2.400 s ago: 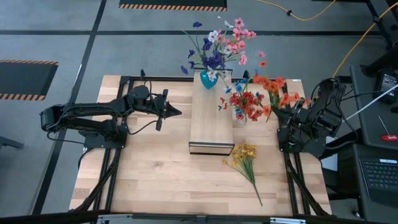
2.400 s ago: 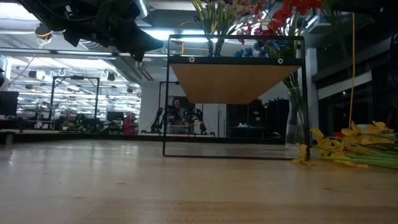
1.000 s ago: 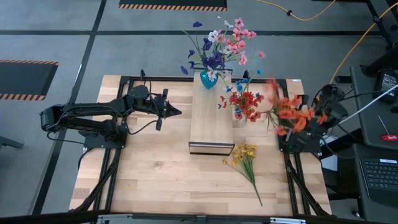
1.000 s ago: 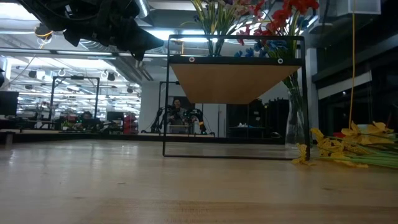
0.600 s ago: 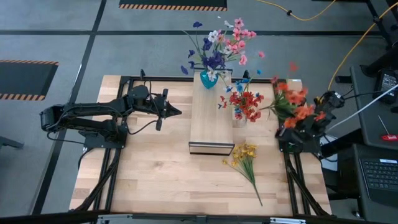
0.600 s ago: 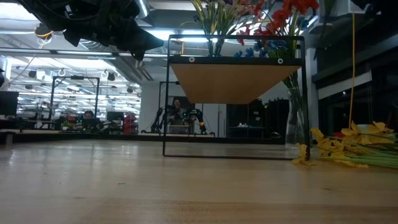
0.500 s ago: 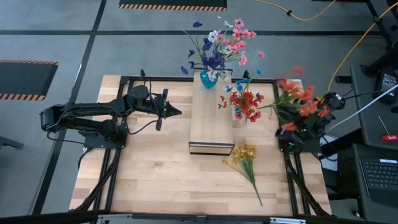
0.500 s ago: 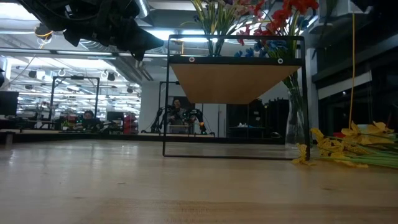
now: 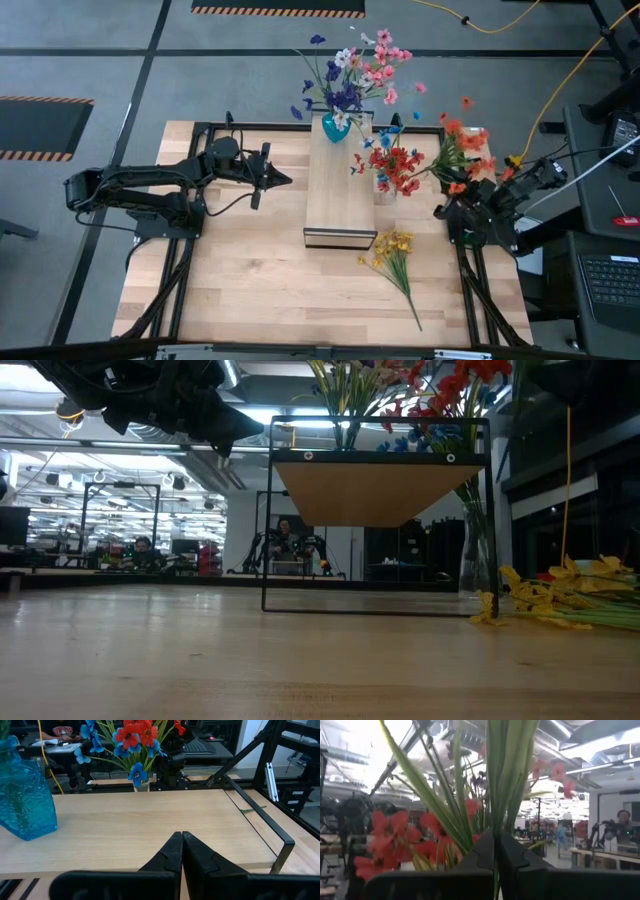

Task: Pick and place flowers into a vace then onto a shelf
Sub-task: Put the orange flowers into the transparent vase, then put the yellow flowers into the transparent vase

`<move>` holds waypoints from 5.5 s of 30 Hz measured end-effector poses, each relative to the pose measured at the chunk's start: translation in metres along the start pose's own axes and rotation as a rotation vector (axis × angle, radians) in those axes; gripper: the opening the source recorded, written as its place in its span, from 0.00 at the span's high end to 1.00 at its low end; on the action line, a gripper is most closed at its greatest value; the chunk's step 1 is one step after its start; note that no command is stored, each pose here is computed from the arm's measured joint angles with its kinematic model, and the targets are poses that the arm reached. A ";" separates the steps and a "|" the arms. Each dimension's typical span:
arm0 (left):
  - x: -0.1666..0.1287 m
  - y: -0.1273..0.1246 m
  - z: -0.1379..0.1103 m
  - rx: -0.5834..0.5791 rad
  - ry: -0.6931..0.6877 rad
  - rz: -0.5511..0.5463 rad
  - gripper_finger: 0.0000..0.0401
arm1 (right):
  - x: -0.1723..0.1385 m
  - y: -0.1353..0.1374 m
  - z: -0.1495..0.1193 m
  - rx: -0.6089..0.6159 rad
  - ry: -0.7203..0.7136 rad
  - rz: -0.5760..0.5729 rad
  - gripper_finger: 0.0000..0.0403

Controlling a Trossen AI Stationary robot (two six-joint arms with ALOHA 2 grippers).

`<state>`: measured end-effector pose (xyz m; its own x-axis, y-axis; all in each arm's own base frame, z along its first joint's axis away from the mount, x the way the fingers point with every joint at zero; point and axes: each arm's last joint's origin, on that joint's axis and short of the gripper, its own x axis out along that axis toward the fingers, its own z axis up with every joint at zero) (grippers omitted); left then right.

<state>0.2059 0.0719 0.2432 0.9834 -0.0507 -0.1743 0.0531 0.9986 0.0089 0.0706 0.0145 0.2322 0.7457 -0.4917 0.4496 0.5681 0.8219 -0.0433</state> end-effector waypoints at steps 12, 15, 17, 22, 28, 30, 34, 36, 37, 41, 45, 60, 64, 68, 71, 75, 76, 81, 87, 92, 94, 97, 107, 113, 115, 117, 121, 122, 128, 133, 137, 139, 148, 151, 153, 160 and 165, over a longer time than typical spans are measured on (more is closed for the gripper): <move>0.000 0.000 0.000 0.000 0.000 0.000 0.99 | 0.009 0.002 -0.016 0.017 0.031 -0.003 1.00; 0.000 0.000 0.000 0.000 0.000 0.000 1.00 | 0.011 0.002 -0.021 0.026 0.041 0.017 1.00; 0.000 0.000 0.000 0.000 0.000 0.000 1.00 | 0.013 0.001 -0.023 0.031 0.050 -0.001 1.00; 0.000 0.000 0.000 0.000 0.000 0.000 0.99 | 0.016 0.000 -0.028 0.043 0.059 0.019 1.00; 0.000 0.000 0.000 0.000 0.000 0.001 1.00 | 0.020 0.000 -0.038 0.046 0.115 0.030 1.00; 0.000 0.000 0.000 0.000 0.000 0.000 0.99 | 0.022 0.000 -0.041 0.036 0.125 0.035 1.00; 0.000 0.000 0.000 0.000 0.000 0.001 0.99 | 0.025 0.000 -0.045 0.038 0.147 0.037 1.00; 0.000 0.000 0.000 0.000 0.000 0.000 0.99 | 0.026 0.001 -0.048 0.039 0.159 0.053 1.00; 0.000 0.000 0.000 0.000 0.000 0.000 1.00 | 0.026 0.001 -0.049 0.034 0.167 0.059 1.00; 0.000 0.000 0.000 0.000 0.000 0.000 1.00 | 0.028 0.003 -0.054 0.016 0.201 0.061 1.00; 0.000 0.000 0.000 0.000 0.001 0.001 0.98 | 0.029 0.004 -0.058 0.021 0.227 0.064 1.00; 0.000 0.000 -0.001 -0.003 0.008 0.000 0.99 | 0.030 0.007 -0.064 -0.006 0.278 0.077 0.86; 0.000 0.000 -0.001 -0.003 0.008 0.000 0.99 | 0.028 0.008 -0.070 0.014 0.334 0.081 0.78; 0.000 0.000 -0.001 -0.003 0.008 0.000 1.00 | 0.026 0.009 -0.075 0.034 0.385 0.082 0.71; 0.000 0.000 -0.001 -0.004 0.008 0.000 0.99 | 0.029 0.009 -0.071 0.031 0.396 0.084 0.67; 0.000 0.000 -0.001 -0.004 0.008 0.000 0.98 | 0.035 0.010 -0.062 0.012 0.459 0.092 0.66; 0.000 0.000 -0.001 -0.004 0.008 0.000 0.99 | 0.037 0.010 -0.060 0.002 0.481 0.096 0.67; 0.000 0.000 -0.001 -0.004 0.008 0.000 1.00 | 0.042 0.009 -0.048 -0.017 0.594 0.103 0.67; 0.000 0.000 -0.001 -0.004 0.008 0.000 0.98 | 0.045 0.007 -0.038 -0.015 0.659 0.099 0.67; 0.000 0.000 -0.002 -0.007 0.014 -0.002 0.98 | 0.046 0.006 -0.033 -0.055 0.684 0.111 0.67; 0.000 0.000 -0.002 -0.011 0.023 -0.004 0.99 | 0.047 0.005 -0.029 -0.065 0.701 0.114 0.67; 0.000 0.000 -0.004 -0.017 0.035 -0.004 0.99 | 0.048 0.004 -0.021 -0.063 0.720 0.121 0.67; 0.000 0.000 -0.004 -0.017 0.036 -0.005 0.99 | 0.043 0.003 -0.024 -0.041 0.816 0.154 0.57; 0.000 0.000 -0.004 -0.017 0.036 -0.005 0.99 | 0.043 0.003 -0.024 -0.068 0.817 0.163 0.40; 0.000 0.000 -0.004 -0.017 0.036 -0.006 0.99 | 0.042 0.002 -0.024 -0.074 0.821 0.165 0.37; 0.000 0.000 -0.004 -0.017 0.036 -0.006 0.98 | 0.041 0.001 -0.021 -0.085 0.858 0.165 0.34; 0.000 0.000 -0.004 -0.017 0.036 -0.006 0.98 | 0.041 -0.003 -0.012 -0.051 0.886 0.143 0.31; 0.000 0.000 -0.004 -0.017 0.036 -0.005 0.98 | 0.042 -0.003 -0.010 -0.050 0.875 0.146 0.31; 0.000 0.000 -0.004 -0.017 0.036 -0.005 0.99 | 0.043 -0.003 -0.005 -0.039 0.867 0.150 0.31; 0.000 0.000 -0.004 -0.017 0.036 -0.005 0.99 | 0.043 -0.003 0.000 0.057 0.909 0.184 0.31; 0.000 0.000 -0.004 -0.017 0.036 -0.005 0.99 | 0.042 -0.001 0.006 0.121 0.938 0.210 0.33; 0.000 0.000 -0.004 -0.017 0.036 -0.005 0.99 | 0.042 -0.001 0.007 0.123 0.938 0.212 0.35; 0.000 0.000 -0.004 -0.017 0.036 -0.005 0.98 | 0.042 -0.001 0.009 0.126 0.937 0.210 0.40; 0.000 0.000 -0.004 -0.017 0.036 -0.005 0.98 | 0.042 -0.002 0.008 0.143 0.949 0.198 0.40; 0.000 0.000 -0.004 -0.017 0.036 -0.005 0.99 | 0.041 -0.002 0.007 0.163 0.964 0.190 0.40; 0.000 0.000 -0.004 -0.017 0.036 -0.005 0.99 | 0.025 -0.004 -0.002 0.355 1.198 0.142 0.40; 0.000 0.000 -0.004 -0.017 0.036 -0.005 0.99 | 0.019 -0.007 -0.005 0.393 1.282 0.090 0.40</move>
<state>0.2052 0.0717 0.2394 0.9762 -0.0556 -0.2096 0.0549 0.9985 -0.0088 0.0825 -0.0016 0.2367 0.6953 -0.1751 -0.6970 0.5249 0.7862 0.3261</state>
